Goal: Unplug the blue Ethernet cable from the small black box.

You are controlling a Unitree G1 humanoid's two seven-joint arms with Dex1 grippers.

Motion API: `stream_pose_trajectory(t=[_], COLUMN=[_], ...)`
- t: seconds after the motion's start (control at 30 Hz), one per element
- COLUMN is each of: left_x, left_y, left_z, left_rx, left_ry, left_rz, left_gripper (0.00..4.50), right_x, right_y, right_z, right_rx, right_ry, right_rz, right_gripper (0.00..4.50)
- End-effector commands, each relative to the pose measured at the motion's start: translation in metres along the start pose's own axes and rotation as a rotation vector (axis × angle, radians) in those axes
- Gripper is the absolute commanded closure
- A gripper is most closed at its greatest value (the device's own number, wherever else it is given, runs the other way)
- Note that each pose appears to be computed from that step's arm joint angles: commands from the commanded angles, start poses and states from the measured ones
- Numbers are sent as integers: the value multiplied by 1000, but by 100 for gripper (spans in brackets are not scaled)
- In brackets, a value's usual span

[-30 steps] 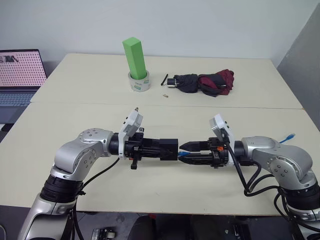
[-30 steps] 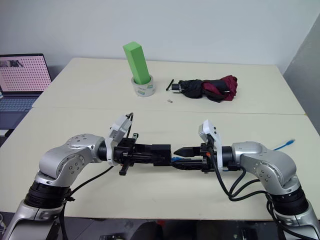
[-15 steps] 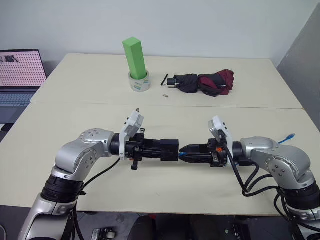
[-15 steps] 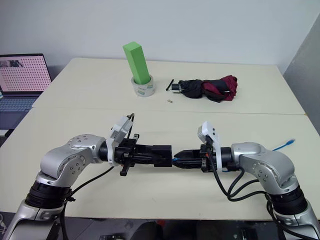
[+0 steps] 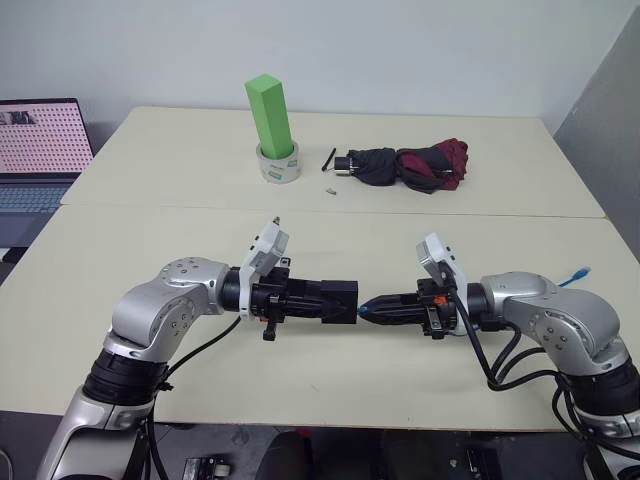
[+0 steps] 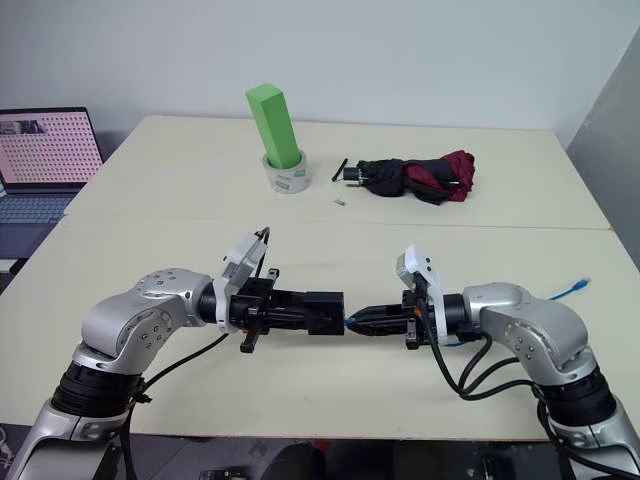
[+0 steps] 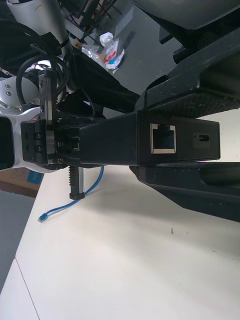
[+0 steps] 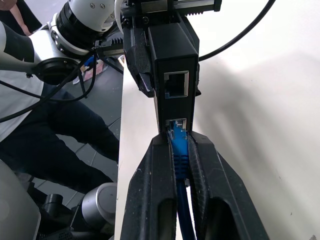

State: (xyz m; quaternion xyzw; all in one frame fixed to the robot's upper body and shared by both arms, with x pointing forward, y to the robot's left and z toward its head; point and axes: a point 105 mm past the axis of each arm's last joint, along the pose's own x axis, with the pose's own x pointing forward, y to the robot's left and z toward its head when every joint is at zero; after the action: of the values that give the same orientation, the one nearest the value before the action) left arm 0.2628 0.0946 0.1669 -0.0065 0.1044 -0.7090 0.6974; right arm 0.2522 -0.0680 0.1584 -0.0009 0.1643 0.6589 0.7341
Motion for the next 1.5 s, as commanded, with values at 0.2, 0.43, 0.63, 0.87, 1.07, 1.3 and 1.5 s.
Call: stream_pose_trajectory(t=[0.2,0.43,0.63,0.87,1.07,1.3,1.5], left_x=[-8,-15,-16,-20,-37,-84,-104], left_y=[2,6,21,37,68,116,130], left_z=[-3,-8,-11,-13,-12,-24,-42], left_rx=[56,66,111,162,219,283,211], left_ry=[48,65,69,56,-11,-105,-180], left_rz=[37,78,178,297,560,1061,1232], left_gripper=[372,372,372,372,372,372,372], right_x=[-21,-33,-65,-73,-67,-29,-14], right_y=[-9,-38,-137,-151,-108,-33,-26], right_z=[5,8,-6,-6,10,35,42], right_rx=[-48,-122,-305,-296,-333,-352,-365], right_ry=[31,22,98,40,22,-57,-68], right_rz=[-53,-222,-825,-902,-676,-323,-296], right_gripper=[444,444,444,250,99,19,19])
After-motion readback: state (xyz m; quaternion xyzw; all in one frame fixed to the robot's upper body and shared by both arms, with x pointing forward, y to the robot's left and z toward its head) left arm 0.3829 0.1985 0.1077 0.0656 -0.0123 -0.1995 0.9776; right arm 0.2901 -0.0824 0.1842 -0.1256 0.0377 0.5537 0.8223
